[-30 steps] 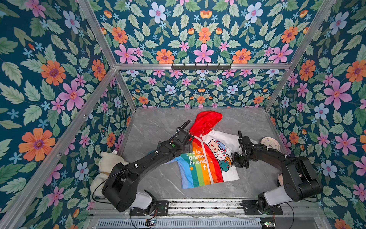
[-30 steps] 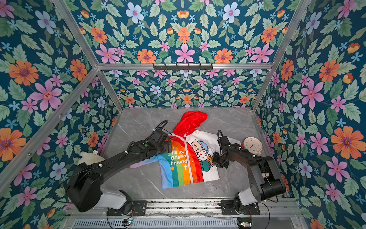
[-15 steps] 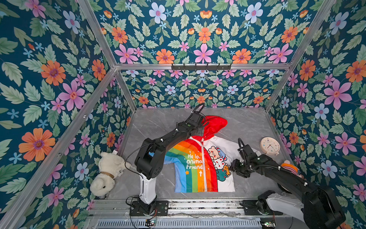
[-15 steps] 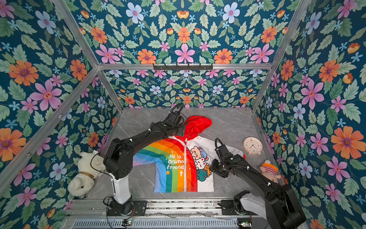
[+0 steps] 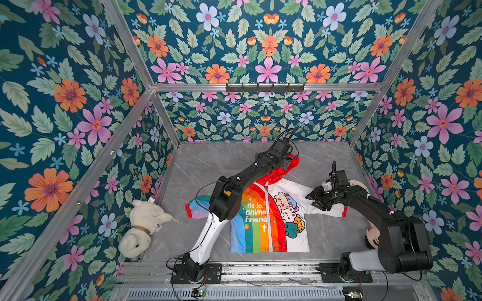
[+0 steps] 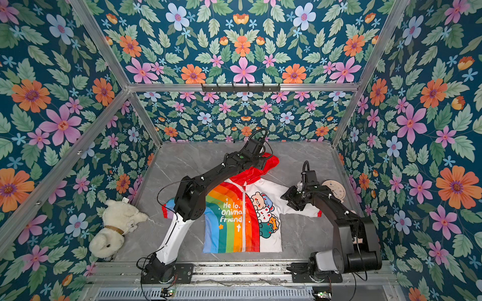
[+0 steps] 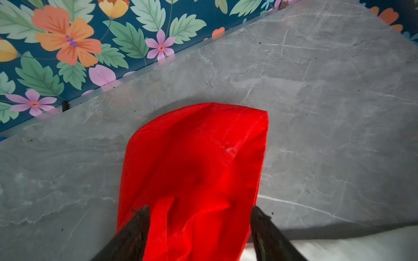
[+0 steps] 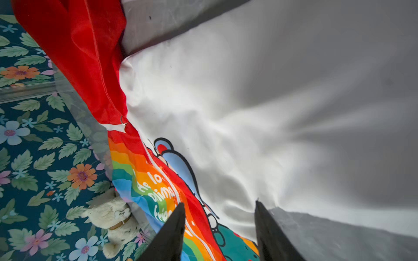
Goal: Unzip the jacket
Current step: Flatten out the jacket at the center of the board.
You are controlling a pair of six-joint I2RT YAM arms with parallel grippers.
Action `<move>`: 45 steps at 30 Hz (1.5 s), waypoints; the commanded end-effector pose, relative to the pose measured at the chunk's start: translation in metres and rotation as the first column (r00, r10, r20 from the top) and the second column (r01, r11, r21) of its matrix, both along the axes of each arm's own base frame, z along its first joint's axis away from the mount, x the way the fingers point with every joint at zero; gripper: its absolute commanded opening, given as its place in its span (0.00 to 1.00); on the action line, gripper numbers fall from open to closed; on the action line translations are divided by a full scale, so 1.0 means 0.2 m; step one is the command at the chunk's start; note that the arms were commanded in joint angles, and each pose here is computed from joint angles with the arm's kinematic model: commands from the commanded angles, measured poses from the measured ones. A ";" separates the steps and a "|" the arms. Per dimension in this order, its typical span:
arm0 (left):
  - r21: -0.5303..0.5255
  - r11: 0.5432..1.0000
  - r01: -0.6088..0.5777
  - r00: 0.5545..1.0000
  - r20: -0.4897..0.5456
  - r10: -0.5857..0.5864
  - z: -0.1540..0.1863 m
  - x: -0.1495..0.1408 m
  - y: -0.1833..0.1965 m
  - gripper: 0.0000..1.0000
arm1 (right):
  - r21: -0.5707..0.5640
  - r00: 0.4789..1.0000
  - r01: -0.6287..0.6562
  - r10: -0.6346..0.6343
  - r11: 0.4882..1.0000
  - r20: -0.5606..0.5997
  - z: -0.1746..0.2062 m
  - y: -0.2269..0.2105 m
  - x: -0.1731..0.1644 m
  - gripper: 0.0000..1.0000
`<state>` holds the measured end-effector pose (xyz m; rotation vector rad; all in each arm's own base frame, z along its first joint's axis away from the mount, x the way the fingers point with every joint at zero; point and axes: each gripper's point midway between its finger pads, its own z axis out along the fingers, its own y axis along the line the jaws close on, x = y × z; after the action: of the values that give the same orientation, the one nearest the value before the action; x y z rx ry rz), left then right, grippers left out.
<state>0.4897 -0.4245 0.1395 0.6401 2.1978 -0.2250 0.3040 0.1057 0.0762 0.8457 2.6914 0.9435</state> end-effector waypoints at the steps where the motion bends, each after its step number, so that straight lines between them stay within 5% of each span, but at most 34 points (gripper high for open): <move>1: 0.057 0.997 0.047 0.998 0.047 -0.050 -0.03 0.02 -0.06 0.82 | 0.058 1.000 -0.019 0.019 0.998 0.002 -0.01 0.05 0.05 0.49; 5: 0.119 0.992 0.050 0.994 0.091 -0.061 -0.09 0.05 -0.09 0.99 | 0.052 0.999 -0.023 0.024 0.998 -0.033 -0.07 0.05 0.06 0.49; 13: 0.270 0.961 -0.069 0.971 0.240 0.002 -0.16 0.16 -0.05 0.99 | 0.040 0.998 -0.024 0.026 0.999 -0.054 -0.12 0.04 0.06 0.49; 19: 0.329 0.934 -0.142 0.952 0.305 0.038 -0.17 0.21 0.01 0.87 | 0.024 0.997 -0.023 0.024 0.999 -0.073 -0.16 0.03 0.05 0.49; 33: 0.232 0.944 -0.233 0.927 0.346 0.144 0.11 0.27 0.13 0.08 | -0.075 0.993 -0.004 -0.004 0.997 -0.117 -0.23 -0.05 0.02 0.47; 36: 0.184 0.953 -0.241 0.927 0.336 0.170 0.21 0.28 0.18 0.00 | -0.105 0.991 0.000 -0.014 0.995 -0.133 -0.25 -0.07 0.00 0.47; 41: 0.116 0.963 -0.245 0.935 0.292 0.202 0.29 0.32 0.30 0.00 | -0.118 0.991 0.001 -0.017 0.993 -0.133 -0.24 -0.08 0.00 0.46; 43: 0.065 0.986 -0.152 0.966 0.221 0.134 0.27 0.30 0.27 0.18 | -0.103 0.995 -0.011 0.001 0.995 -0.101 -0.21 -0.06 0.01 0.47; 45: 0.033 0.999 -0.027 0.984 0.178 0.021 0.24 0.24 0.18 0.51 | -0.072 0.999 -0.029 0.026 0.997 -0.038 -0.15 -0.03 0.05 0.48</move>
<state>0.5551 -0.3616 0.1950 0.5048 2.0108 0.0958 0.3081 0.0938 0.0351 0.8966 2.7918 0.7895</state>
